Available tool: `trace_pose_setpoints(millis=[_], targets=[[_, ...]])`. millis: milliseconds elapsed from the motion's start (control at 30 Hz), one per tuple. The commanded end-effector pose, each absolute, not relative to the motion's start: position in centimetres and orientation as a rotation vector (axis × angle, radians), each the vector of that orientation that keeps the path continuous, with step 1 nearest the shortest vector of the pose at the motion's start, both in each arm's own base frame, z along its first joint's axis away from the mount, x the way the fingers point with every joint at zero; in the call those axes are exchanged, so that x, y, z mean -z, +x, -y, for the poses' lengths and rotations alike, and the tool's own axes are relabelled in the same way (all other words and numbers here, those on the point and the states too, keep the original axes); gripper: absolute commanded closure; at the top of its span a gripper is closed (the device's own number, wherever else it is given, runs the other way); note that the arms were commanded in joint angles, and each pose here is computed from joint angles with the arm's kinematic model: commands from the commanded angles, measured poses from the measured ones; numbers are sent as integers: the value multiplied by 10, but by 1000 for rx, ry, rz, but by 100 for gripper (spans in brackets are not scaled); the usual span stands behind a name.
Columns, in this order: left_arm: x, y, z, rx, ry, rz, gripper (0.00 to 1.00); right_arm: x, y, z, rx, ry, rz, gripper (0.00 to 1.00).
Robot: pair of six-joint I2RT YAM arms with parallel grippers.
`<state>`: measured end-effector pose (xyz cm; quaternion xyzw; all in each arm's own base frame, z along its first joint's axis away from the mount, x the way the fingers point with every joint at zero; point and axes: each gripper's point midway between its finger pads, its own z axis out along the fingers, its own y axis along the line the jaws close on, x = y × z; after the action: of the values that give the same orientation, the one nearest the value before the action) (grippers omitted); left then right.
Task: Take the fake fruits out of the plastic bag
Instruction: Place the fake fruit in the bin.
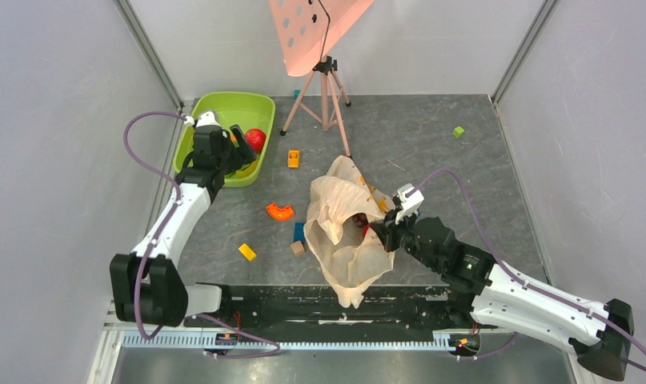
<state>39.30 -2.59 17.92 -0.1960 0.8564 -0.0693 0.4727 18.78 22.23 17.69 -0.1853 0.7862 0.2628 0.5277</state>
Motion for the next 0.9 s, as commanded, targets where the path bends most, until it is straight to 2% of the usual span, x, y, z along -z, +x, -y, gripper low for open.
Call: trace_pose_setpoints(millis=[0,267,467,567,767,867], targets=[[-214,423,-14,87,-598,-1943,25,-186,188,-228,-657,-435,-1861,98],[-185,430,-105,-139,-860,-1913,25,-181,189,-231,-642,-460,-1872,97],[-159,445,-123,-232,-864,-1967,21,-182,191,-233,-629,-483,-1871,97],[-142,453,-125,-251,-859,-2006,17,-182,191,-233,-626,-486,-1871,97],[-126,460,-128,-275,-858,-2040,1,-183,191,-235,-630,-490,-1874,96],[-125,462,-129,-281,-862,-2054,0,-184,191,-234,-627,-488,-1873,96]])
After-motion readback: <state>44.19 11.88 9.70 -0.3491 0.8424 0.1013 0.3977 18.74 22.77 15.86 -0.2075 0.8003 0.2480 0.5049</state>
